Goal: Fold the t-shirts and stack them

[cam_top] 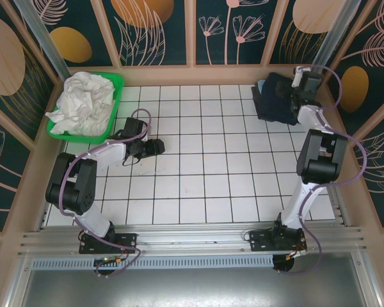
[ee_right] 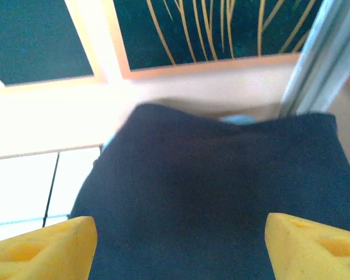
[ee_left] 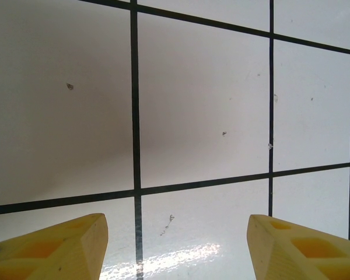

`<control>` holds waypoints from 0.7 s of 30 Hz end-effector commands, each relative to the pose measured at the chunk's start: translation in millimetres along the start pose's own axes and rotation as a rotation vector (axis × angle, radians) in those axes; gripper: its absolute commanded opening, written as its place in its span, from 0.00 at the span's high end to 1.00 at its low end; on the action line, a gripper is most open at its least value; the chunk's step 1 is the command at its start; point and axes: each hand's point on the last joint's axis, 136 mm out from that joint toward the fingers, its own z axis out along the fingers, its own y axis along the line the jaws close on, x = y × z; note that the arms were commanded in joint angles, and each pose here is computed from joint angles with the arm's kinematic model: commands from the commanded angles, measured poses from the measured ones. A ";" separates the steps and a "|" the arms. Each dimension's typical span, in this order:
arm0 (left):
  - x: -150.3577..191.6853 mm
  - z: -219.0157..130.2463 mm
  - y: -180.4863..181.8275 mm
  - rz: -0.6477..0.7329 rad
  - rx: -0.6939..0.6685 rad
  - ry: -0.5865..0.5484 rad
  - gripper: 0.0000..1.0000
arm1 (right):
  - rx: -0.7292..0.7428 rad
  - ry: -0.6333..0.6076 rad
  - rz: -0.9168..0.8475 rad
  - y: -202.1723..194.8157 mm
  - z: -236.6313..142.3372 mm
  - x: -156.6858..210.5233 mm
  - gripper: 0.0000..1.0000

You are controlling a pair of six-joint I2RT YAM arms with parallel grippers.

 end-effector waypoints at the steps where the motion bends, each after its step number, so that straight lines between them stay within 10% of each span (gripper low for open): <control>1: -2.7 0.3 -1.8 0.015 0.015 0.002 0.35 | 0.062 0.124 0.030 -1.2 37.9 21.3 0.25; 11: -2.1 -0.8 1.1 0.034 -0.001 0.002 0.35 | 0.099 0.451 0.062 -13.2 103.2 103.5 0.12; 21: -1.1 2.8 2.3 0.034 -0.005 0.013 0.35 | -0.062 0.446 0.019 -3.9 85.0 81.0 0.01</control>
